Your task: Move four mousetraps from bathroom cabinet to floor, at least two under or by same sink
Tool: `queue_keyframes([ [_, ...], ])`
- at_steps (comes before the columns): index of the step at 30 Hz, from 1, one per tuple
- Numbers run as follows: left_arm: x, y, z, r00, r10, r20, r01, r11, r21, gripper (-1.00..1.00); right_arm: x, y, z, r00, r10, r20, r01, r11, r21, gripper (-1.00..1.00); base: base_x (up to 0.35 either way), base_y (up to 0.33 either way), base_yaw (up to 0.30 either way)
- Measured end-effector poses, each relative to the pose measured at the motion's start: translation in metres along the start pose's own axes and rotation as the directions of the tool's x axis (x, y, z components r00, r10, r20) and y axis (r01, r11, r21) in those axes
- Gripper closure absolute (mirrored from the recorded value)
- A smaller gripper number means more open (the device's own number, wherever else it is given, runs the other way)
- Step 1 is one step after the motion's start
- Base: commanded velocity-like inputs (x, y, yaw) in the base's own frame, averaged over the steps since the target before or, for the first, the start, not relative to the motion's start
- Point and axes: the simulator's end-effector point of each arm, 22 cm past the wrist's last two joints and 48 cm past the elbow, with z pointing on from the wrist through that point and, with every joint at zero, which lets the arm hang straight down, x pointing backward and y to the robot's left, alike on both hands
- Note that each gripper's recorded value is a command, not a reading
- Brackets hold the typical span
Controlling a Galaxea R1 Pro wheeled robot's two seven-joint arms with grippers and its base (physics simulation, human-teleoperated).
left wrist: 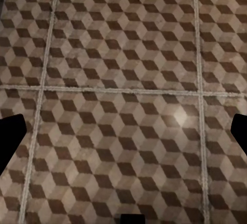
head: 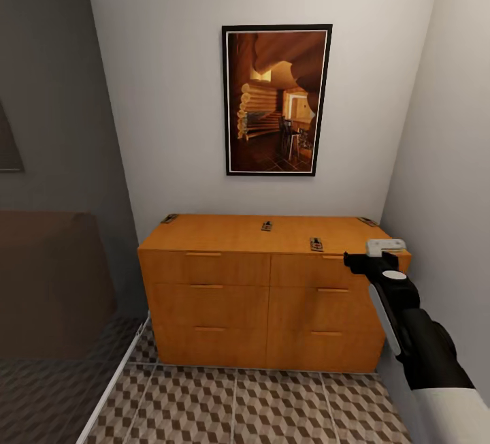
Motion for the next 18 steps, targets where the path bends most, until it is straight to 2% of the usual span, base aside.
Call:
queue_keyframes([
  [3, 0.001, 0.0, 0.0, 1.0, 0.001, -0.001, -0.001, 1.0, 0.0, -1.0, -0.039, -0.004, 0.003, 0.999, 0.015, 0.033, -0.015, 1.0, 0.006, -1.0, 0.0, 0.0, 0.0],
  [10, 0.001, 0.0, 0.0, 1.0, 0.001, -0.002, -0.001, 1.0, 0.0, -1.0, -0.093, -0.01, 0.017, 0.999, 0.034, 0.041, -0.035, 0.999, 0.015, -1.0, 0.0, 0.0, 0.0],
  [18, 0.007, 0.0, -0.001, 1.0, 0.001, -0.015, -0.001, 1.0, 0.0, -1.0, -0.14, -0.016, 0.046, 0.999, 0.054, 0.008, -0.054, 0.998, 0.024, -1.0, 0.0, 0.0, 0.0],
])
